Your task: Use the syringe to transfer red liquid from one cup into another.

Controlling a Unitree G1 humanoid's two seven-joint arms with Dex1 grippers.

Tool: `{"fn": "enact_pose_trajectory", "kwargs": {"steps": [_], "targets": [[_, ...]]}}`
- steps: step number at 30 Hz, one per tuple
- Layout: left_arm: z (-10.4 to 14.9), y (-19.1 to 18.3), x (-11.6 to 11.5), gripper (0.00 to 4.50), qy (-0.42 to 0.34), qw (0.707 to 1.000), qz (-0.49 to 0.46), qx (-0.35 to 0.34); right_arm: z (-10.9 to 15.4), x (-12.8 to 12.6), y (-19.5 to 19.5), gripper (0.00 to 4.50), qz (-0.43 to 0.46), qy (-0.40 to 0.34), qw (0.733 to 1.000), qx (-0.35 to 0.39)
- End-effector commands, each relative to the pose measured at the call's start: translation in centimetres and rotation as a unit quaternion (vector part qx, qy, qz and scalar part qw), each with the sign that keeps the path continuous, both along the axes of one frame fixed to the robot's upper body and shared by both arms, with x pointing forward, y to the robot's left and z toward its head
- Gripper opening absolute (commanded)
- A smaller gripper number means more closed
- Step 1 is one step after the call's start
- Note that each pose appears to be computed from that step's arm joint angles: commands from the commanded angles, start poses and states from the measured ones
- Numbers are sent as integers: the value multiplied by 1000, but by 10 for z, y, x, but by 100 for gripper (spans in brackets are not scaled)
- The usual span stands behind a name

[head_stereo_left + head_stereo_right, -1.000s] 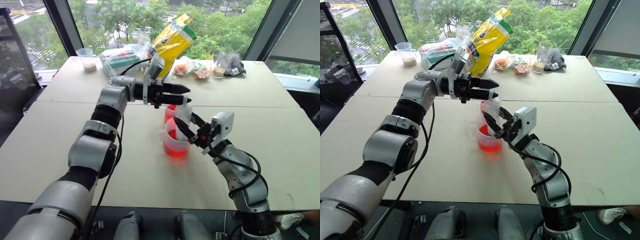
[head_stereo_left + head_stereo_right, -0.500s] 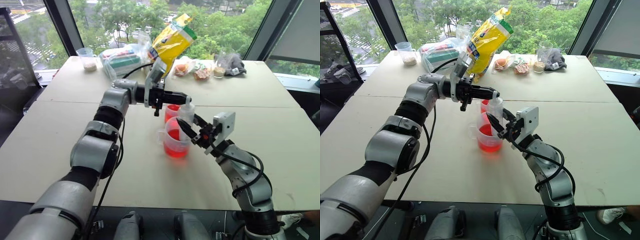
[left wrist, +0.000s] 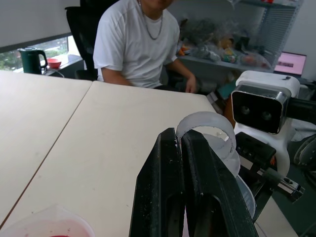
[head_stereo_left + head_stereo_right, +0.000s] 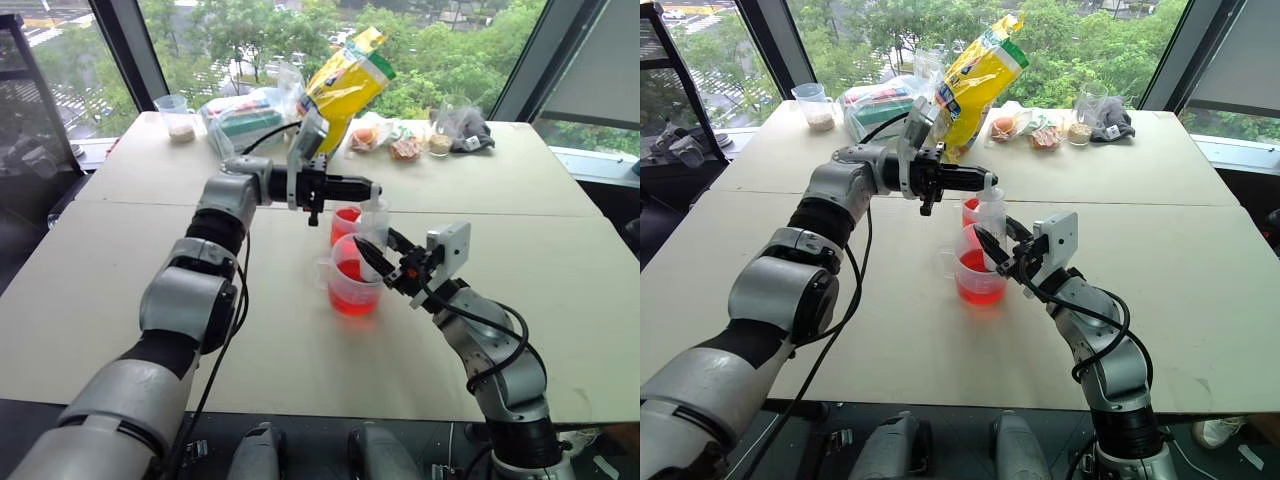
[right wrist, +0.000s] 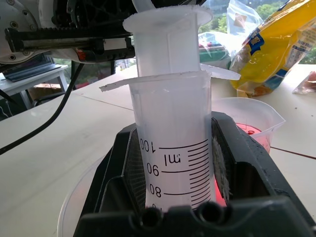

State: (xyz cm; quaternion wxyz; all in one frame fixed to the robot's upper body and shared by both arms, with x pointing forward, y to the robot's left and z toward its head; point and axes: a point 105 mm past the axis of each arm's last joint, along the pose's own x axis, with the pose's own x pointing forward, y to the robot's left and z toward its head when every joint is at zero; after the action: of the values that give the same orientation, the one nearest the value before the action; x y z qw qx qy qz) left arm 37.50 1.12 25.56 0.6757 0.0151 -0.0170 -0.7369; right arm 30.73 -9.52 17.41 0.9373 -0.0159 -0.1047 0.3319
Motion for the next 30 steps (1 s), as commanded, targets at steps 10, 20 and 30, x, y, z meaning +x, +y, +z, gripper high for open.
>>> {"fn": "enact_pose_trajectory", "kwargs": {"steps": [10,20,30], "targets": [[46,4,3,3,-65,996,33,-45,1,-13,19,143,55,-7,998,-13],[7,16,0,320,-24,999,26,12,49,-14,12,143,33,-64,997,17],[-7,59,5,320,-3,996,80,32,65,-16,5,143,22,-66,997,46]]}}
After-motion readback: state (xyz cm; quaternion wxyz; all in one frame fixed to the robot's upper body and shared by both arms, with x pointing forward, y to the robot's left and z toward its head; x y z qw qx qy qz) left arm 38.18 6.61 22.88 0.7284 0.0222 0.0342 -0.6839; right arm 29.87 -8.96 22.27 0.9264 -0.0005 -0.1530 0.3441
